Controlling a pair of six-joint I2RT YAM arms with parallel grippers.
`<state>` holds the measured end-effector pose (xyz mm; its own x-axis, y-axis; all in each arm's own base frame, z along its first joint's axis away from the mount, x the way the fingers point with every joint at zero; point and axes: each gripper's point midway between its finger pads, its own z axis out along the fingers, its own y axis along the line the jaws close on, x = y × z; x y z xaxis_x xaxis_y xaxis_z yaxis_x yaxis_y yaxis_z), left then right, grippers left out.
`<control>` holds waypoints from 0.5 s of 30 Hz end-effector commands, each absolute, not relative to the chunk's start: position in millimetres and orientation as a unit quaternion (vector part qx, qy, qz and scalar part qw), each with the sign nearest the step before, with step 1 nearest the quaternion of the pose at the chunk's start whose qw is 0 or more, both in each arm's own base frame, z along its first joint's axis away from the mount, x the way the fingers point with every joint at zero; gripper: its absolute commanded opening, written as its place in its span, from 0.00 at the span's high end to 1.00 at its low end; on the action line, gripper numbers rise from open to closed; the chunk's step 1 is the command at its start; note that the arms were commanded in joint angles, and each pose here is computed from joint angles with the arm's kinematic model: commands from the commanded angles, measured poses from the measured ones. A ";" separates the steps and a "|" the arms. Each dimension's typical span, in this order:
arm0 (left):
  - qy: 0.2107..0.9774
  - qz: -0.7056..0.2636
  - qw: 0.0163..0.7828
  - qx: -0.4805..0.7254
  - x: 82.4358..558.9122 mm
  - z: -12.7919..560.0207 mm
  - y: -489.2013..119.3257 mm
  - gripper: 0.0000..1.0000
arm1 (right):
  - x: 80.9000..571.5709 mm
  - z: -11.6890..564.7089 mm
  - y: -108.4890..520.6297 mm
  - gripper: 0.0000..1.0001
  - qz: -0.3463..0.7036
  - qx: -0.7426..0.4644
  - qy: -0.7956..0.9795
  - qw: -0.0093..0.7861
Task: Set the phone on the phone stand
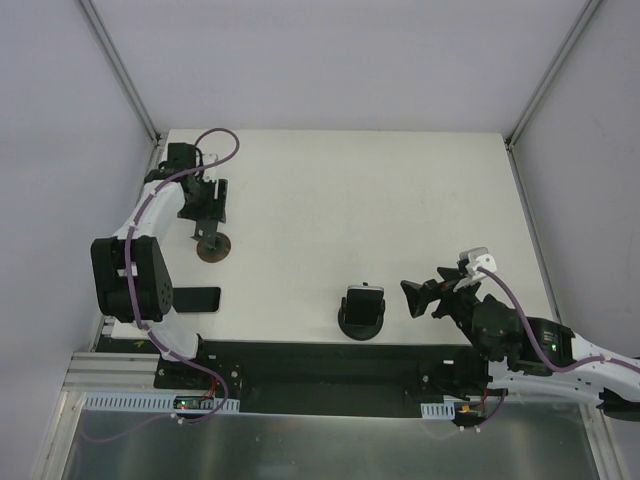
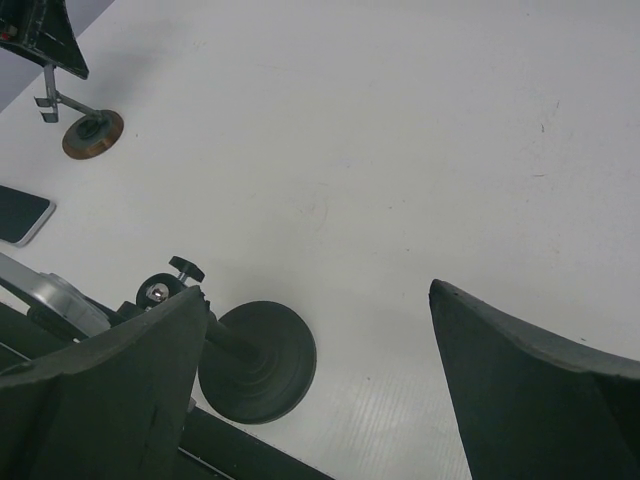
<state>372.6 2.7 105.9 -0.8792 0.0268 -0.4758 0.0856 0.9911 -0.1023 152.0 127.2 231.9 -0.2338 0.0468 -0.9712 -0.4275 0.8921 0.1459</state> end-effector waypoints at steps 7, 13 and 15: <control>0.966 0.068 0.239 -0.073 334.4 116.3 -55.4 1.00 | 153.9 238.3 129.5 0.06 0.208 -0.112 0.751 0.616; 0.959 0.002 0.247 -0.141 284.1 124.7 -120.5 1.00 | 153.8 238.3 123.6 0.05 0.208 -0.107 0.750 0.618; 0.955 0.007 0.245 -0.166 266.1 127.1 -131.3 1.00 | 153.7 237.4 123.2 0.06 0.209 -0.105 0.751 0.618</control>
